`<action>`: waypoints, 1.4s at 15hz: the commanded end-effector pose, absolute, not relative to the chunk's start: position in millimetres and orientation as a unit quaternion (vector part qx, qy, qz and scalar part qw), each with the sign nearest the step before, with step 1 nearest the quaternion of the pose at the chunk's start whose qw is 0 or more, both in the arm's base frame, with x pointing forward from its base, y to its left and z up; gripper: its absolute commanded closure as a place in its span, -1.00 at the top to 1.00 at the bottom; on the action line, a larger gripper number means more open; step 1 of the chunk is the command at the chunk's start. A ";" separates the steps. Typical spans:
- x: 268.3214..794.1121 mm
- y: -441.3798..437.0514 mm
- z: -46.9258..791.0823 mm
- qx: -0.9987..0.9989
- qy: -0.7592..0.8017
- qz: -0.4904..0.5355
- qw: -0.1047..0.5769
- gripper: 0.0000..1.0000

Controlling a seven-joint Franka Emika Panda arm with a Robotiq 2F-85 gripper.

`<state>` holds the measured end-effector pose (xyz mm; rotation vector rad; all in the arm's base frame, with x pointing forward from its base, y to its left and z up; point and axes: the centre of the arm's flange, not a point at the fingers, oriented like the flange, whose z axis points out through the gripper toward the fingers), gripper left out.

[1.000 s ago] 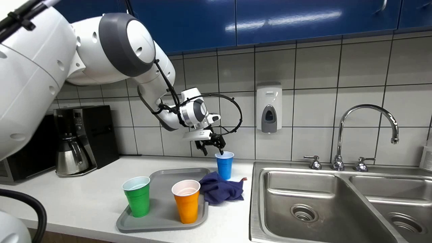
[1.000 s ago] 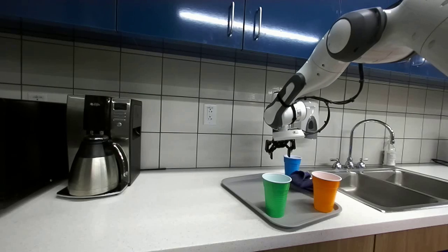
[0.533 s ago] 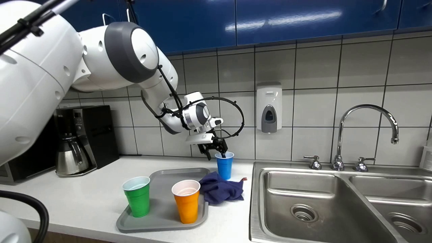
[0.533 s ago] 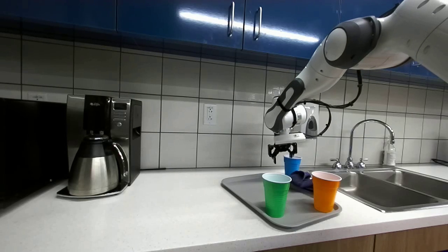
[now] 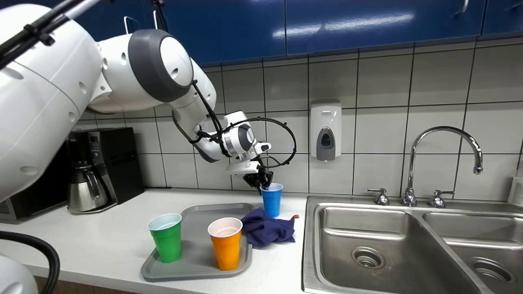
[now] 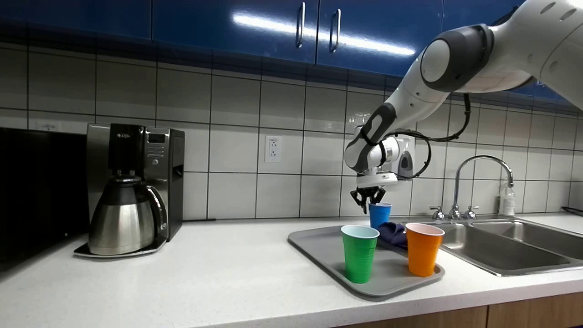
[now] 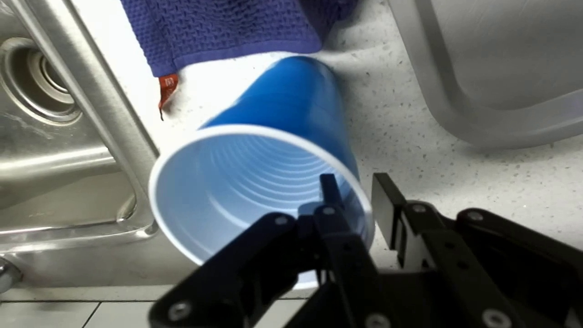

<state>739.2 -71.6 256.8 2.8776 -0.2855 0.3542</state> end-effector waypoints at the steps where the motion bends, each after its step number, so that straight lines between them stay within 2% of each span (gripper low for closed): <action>1: 747.9 -71.7 262.3 0.979 -0.113 0.121 0.118 -0.99; 12: 735.5 -69.7 295.7 0.976 -0.106 0.149 0.117 -0.99; 21: 710.0 -31.2 324.1 0.977 -0.064 0.173 0.107 -0.99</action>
